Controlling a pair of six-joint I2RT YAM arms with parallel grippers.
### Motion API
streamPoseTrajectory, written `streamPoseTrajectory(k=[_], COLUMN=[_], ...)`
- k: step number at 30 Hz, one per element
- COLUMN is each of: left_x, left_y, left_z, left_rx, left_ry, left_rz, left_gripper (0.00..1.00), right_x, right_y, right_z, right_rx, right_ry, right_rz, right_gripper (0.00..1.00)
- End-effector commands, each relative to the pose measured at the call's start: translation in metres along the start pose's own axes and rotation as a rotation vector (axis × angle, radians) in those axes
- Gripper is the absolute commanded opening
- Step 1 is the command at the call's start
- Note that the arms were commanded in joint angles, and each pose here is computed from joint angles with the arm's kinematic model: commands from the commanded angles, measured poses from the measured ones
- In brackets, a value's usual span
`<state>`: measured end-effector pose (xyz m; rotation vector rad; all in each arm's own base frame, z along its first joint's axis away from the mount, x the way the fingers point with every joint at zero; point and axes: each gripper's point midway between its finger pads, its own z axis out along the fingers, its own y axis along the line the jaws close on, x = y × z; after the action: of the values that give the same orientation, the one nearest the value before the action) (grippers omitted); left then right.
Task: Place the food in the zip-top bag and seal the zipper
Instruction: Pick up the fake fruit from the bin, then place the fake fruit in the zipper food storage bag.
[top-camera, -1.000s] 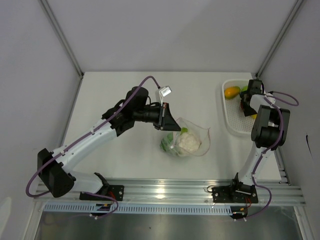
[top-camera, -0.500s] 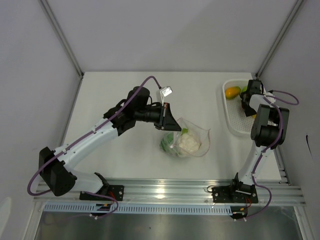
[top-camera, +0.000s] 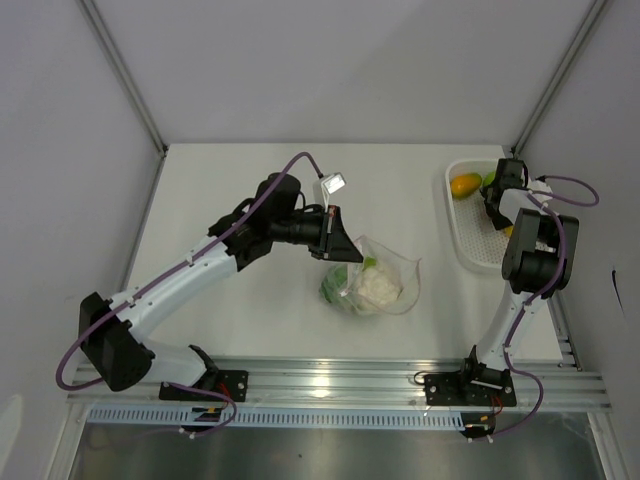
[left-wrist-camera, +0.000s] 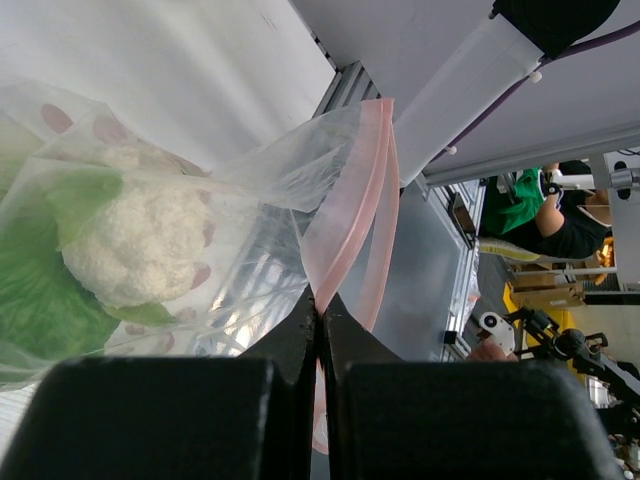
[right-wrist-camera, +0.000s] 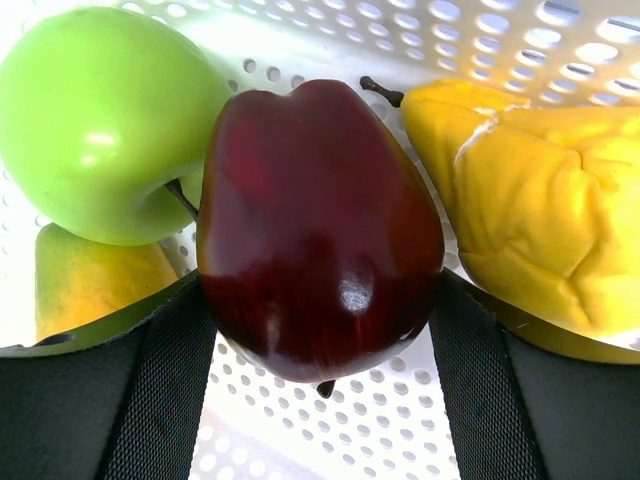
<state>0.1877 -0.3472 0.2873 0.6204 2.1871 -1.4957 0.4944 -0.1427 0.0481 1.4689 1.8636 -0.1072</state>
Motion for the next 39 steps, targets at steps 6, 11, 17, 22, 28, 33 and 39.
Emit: streamPoseTrajectory(k=[6,11,17,22,28,33,39], left_x=[-0.014,-0.013,-0.013,-0.011,-0.014,-0.015,-0.019], left_y=[-0.012,-0.01,-0.01,-0.007,-0.007,-0.004,-0.003], left_z=[-0.003,0.0,0.002,0.004,0.004,0.004,0.005], left_rx=[0.033,0.039,0.04,0.031,0.018,-0.008,-0.023], left_ry=[-0.035,-0.031,-0.018,-0.001,-0.002,0.001,-0.01], left_rz=[0.026,0.014,0.007,-0.009,-0.016,-0.019,-0.028], left_gripper=[0.01,0.01,0.01,0.01,0.01,0.0,0.01], right_x=[-0.011,0.001,0.005,-0.002,0.034,0.067,0.098], right_y=[0.008,0.009,0.017,0.025,0.022,0.001,-0.028], right_z=[-0.002,-0.019,-0.074,-0.151,-0.258,-0.358,-0.47], right_rx=[-0.05,-0.098,-0.203,-0.336,-0.556,-0.814,-1.072], right_ry=[-0.03,0.0,0.021,0.011,0.108,0.313,0.422], right_rz=[-0.024,-0.045,-0.088,-0.153,-0.35,-0.445,-0.607], right_gripper=[0.32,0.13,0.04,0.04,0.05,0.04,0.05])
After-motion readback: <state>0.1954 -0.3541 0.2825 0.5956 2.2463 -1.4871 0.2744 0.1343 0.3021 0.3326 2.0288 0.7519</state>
